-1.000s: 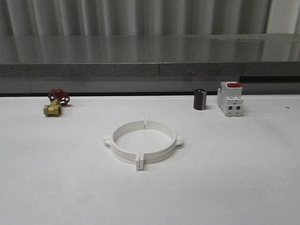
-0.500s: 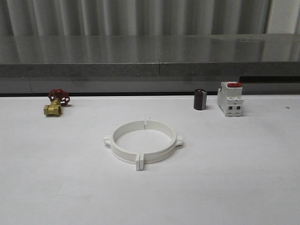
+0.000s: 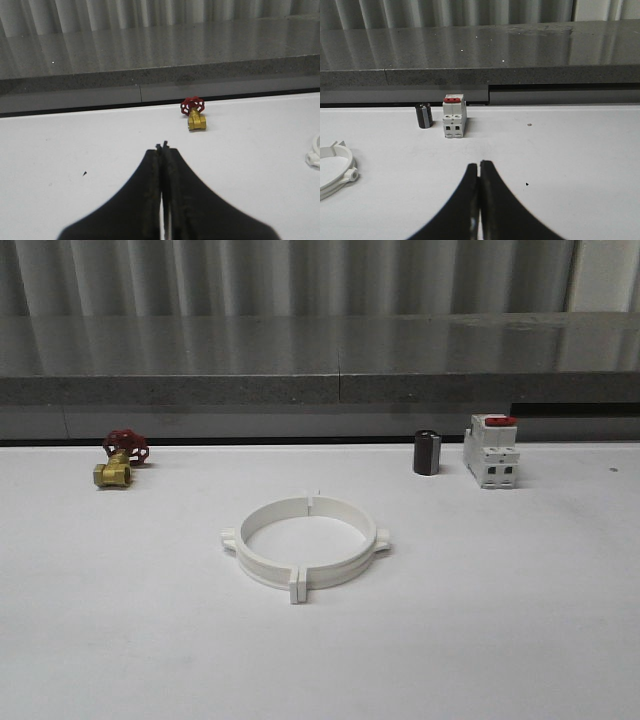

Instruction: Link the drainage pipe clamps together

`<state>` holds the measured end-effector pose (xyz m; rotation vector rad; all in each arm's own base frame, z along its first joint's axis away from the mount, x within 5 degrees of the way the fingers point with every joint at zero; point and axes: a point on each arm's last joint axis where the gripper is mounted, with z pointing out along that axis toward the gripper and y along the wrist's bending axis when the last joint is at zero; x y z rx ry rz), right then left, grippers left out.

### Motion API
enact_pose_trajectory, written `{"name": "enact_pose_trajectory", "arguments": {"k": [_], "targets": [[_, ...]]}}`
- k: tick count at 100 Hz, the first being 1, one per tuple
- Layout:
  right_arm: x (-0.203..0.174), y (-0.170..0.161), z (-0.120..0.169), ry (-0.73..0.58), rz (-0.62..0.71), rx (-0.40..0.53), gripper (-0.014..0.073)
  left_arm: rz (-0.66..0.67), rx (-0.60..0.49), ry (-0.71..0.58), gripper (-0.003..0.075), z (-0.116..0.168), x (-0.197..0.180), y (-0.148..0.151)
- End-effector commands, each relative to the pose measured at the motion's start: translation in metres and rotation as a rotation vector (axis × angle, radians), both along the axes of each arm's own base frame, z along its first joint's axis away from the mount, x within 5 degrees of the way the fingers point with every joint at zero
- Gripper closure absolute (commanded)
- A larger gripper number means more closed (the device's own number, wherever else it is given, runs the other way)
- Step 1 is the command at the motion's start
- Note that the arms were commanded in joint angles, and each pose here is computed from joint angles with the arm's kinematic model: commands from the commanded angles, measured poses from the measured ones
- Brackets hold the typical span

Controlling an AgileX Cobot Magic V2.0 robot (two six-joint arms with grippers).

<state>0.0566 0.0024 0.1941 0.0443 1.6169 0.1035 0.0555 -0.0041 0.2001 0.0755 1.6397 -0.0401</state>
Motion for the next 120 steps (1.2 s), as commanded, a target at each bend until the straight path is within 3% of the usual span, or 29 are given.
{"name": "enact_pose_trajectory", "arguments": {"k": [1,120], "targets": [[-0.0022,-0.0007,0.0133,-0.115,-0.009,-0.007,0.0713,0.003,-0.025,-0.120,0.0740,0.0081,-0.0022,0.0004],[-0.0022,-0.0007,0.0133,-0.115,-0.009,-0.007,0.0713,-0.013,-0.027,-0.163,0.0740,0.0050,-0.0011,-0.0005]]}}
